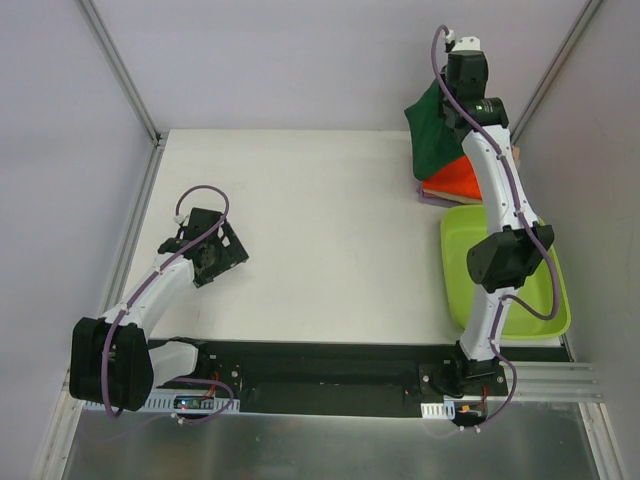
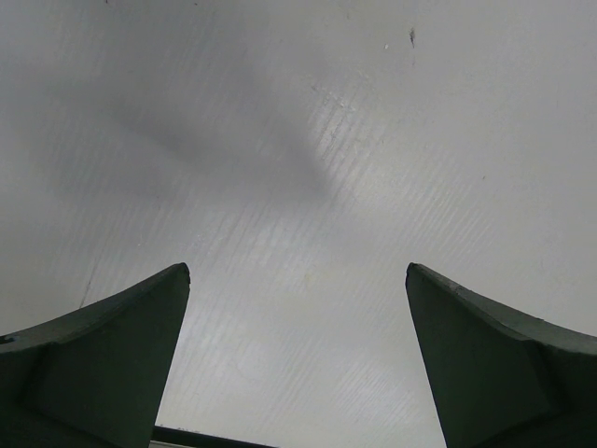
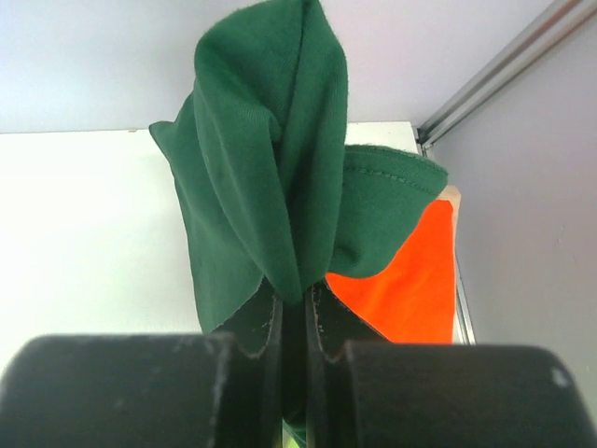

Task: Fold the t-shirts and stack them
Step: Put the neatly folded tshirt into the corner of the board with the right arm

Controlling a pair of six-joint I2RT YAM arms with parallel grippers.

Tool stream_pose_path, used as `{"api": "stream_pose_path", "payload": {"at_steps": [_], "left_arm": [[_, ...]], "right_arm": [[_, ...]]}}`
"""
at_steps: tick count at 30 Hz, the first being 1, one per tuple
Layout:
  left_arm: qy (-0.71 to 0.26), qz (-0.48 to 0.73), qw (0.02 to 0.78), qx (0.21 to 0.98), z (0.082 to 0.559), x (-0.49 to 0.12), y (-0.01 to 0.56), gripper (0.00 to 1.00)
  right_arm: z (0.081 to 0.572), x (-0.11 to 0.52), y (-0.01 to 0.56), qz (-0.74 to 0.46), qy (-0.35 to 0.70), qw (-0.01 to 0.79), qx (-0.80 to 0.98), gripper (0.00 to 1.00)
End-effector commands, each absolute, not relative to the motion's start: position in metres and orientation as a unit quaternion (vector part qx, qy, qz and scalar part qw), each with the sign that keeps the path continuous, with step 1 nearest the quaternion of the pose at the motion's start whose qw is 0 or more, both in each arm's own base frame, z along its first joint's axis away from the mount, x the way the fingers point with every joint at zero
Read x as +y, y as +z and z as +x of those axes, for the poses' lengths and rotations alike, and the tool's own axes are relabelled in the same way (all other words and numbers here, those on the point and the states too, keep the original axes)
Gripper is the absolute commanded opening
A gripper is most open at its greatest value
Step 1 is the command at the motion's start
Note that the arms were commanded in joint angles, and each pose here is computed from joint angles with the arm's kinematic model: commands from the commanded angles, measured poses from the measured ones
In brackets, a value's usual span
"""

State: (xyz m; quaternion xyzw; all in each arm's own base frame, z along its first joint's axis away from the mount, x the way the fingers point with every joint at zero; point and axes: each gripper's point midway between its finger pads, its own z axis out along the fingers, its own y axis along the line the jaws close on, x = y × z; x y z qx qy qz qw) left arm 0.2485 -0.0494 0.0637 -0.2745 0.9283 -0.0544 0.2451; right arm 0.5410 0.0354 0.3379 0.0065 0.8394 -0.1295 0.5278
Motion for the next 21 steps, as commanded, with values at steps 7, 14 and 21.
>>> {"api": "stream_pose_path", "payload": {"at_steps": [7,14,21], "left_arm": [[-0.05,-0.282,0.256,0.923,0.253,-0.045,0.073,0.99],[-0.049,-0.28,0.256,0.924,0.255,-0.045,0.074,0.99],[-0.05,-0.28,0.252,0.925,0.258,-0.046,0.073,0.99]], "right_arm": [[0.544,0.029,0.373,-0.004,-0.171,0.569,0.804,0.01],[0.546,-0.012,0.338,0.01,-0.19,0.529,0.827,0.01],[0.552,-0.059,0.292,0.037,-0.183,0.491,0.851,0.01]]}}
